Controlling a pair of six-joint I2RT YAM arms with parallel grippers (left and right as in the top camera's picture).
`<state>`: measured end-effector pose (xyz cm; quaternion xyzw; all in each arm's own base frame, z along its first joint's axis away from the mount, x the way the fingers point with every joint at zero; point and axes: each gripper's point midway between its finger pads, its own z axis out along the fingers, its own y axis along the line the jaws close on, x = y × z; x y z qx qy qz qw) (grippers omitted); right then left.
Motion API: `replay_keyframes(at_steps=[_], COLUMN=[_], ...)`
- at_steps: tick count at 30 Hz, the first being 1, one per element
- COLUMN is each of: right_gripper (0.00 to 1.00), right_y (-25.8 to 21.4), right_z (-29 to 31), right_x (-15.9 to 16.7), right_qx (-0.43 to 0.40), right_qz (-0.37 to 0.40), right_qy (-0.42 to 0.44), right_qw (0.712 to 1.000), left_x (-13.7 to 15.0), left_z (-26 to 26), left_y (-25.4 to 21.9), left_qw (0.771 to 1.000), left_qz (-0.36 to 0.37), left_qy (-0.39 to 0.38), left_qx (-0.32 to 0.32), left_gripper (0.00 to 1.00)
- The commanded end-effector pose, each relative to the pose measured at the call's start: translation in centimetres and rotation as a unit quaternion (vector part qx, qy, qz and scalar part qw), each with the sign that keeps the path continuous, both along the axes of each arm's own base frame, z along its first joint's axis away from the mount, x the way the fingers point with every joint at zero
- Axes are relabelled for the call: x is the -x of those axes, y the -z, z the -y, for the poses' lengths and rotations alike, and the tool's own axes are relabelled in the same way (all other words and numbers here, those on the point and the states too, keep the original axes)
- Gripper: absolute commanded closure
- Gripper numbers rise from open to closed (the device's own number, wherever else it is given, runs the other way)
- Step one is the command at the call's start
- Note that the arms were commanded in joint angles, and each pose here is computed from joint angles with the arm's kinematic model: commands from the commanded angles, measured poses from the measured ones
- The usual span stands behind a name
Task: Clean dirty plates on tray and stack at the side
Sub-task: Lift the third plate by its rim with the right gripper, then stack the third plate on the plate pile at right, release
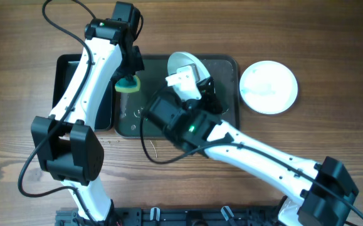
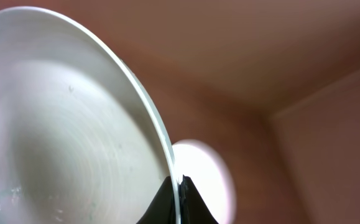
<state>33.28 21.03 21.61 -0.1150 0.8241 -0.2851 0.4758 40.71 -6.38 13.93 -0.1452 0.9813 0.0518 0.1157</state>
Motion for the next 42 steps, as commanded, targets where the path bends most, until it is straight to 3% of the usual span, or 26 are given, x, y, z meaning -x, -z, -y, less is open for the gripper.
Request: replay_keyframes(at_steps=[1, 4, 9, 12, 14, 18, 23, 29, 37, 41, 42], right_gripper=[0.96, 0.96, 0.96, 0.96, 0.96, 0.96, 0.96, 0.96, 0.96, 0.95, 0.91], right_y=[4.8, 6.8, 7.1, 6.5, 6.6, 7.8, 9.1, 9.3, 13.4, 15.2, 15.4], right_z=[-1.3, -1.8, 0.0, 3.0, 6.7, 15.0, 27.5, 29.8, 30.2, 28.7, 28.3], right_x=[0.0, -0.3, -1.7, -2.9, -3.8, -4.1, -2.3, -2.6, -1.8, -2.4, -2.8], right_qx=[-0.193, -0.294, -0.426, -0.493, -0.521, -0.52, -0.449, -0.413, -0.393, -0.413, -0.417], right_qz=[-0.148, -0.241, -0.329, -0.343, -0.334, -0.31, -0.248, -0.224, -0.257, -0.284, -0.29], right_qy=[-0.014, -0.026, -0.046, -0.035, 0.007, 0.114, 0.293, 0.321, 0.349, 0.308, 0.292], right_qw=[0.97, 0.925, 0.842, 0.799, 0.785, 0.787, 0.807, 0.822, 0.811, 0.809, 0.811], left_x=[-0.2, -0.2, -0.2, -0.2, -0.2, -0.2, -0.2, -0.3, -0.3, -0.3, -0.3], left_z=[0.0, 0.0, 0.0, 0.0, 0.0, 0.0, 0.0, 0.1, 0.1, 0.1, 0.1], left_y=[-0.8, -0.8, -0.8, -0.8, -0.8, -0.8, -0.8, -0.9, -0.9, -0.9, -0.9], left_qw=[1.0, 1.0, 1.0, 1.0, 1.0, 1.0, 1.0, 1.0, 1.0, 1.0, 1.0], left_qz=[0.013, 0.013, 0.013, 0.013, 0.013, 0.013, 0.013, 0.015, 0.015, 0.015, 0.014], left_qy=[-0.005, -0.005, -0.005, -0.005, -0.005, -0.005, -0.005, -0.005, -0.005, -0.005, 0.0], left_qx=[0.008, 0.008, 0.008, 0.008, 0.008, 0.008, 0.009, 0.009, 0.009, 0.009, 0.008], left_gripper=[0.96, 0.96, 0.96, 0.96, 0.96, 0.96, 0.96, 0.96, 0.96, 0.96, 0.96])
